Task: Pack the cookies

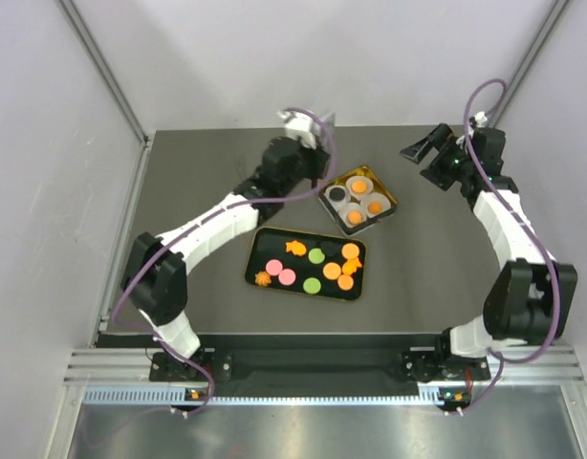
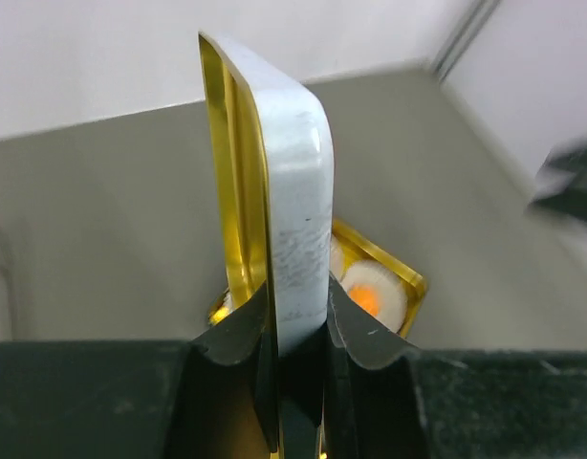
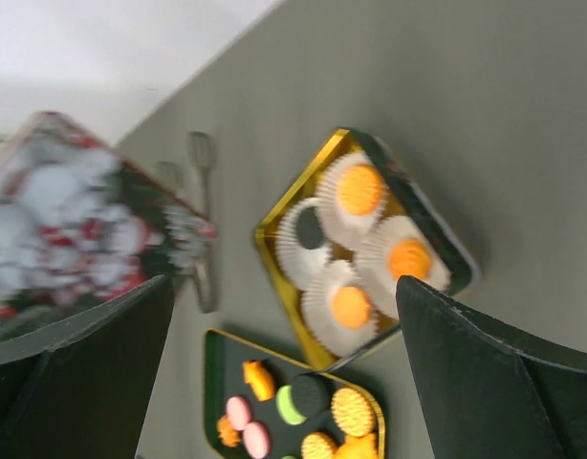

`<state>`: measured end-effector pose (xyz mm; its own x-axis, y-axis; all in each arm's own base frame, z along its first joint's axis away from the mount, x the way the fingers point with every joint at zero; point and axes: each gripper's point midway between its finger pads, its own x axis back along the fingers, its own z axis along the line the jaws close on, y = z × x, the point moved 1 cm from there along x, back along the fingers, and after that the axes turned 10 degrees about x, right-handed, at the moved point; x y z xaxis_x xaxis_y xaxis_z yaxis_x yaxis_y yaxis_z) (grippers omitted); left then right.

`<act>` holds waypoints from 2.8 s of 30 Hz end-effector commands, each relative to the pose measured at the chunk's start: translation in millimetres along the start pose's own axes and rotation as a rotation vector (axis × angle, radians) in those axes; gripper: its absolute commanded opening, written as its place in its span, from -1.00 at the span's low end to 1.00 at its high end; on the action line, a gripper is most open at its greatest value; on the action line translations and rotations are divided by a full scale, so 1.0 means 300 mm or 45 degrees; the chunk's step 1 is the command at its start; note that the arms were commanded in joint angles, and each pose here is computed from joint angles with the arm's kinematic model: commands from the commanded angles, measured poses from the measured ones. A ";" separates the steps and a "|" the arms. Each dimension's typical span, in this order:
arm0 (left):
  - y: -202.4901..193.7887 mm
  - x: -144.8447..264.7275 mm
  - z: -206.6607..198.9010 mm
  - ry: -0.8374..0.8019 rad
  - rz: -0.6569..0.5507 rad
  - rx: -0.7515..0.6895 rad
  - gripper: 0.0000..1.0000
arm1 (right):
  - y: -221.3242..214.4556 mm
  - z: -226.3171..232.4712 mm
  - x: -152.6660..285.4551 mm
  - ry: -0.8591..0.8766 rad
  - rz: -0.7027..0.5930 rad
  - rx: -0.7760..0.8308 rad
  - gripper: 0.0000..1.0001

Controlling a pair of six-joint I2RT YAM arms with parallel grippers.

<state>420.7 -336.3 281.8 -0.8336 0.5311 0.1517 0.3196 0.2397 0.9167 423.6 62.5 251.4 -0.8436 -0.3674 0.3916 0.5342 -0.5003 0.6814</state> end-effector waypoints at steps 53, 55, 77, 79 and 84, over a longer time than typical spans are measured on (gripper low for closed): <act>-0.196 -0.172 -0.014 -0.764 -0.169 1.522 -0.58 | -0.107 -0.120 -0.450 -0.025 0.249 0.215 0.74; -0.205 -0.179 -0.020 -0.762 -0.161 1.523 -0.57 | -0.120 -0.116 -0.457 -0.012 0.262 0.217 0.74; -0.320 -0.223 -0.010 -0.695 -0.096 1.556 -0.42 | -0.214 -0.134 -0.501 0.017 0.353 0.228 0.76; -0.327 -0.223 -0.011 -0.692 -0.089 1.558 -0.39 | -0.219 -0.134 -0.501 0.020 0.356 0.232 0.76; -0.345 -0.226 -0.012 -0.690 -0.061 1.569 -0.37 | -0.228 -0.141 -0.500 0.015 0.363 0.234 0.76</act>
<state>446.1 -400.0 134.5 -0.7014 0.7017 -0.1251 0.7120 0.6979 -0.0769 506.4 110.0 104.2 -0.6355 -0.4607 0.6195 0.7636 -0.2566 0.5925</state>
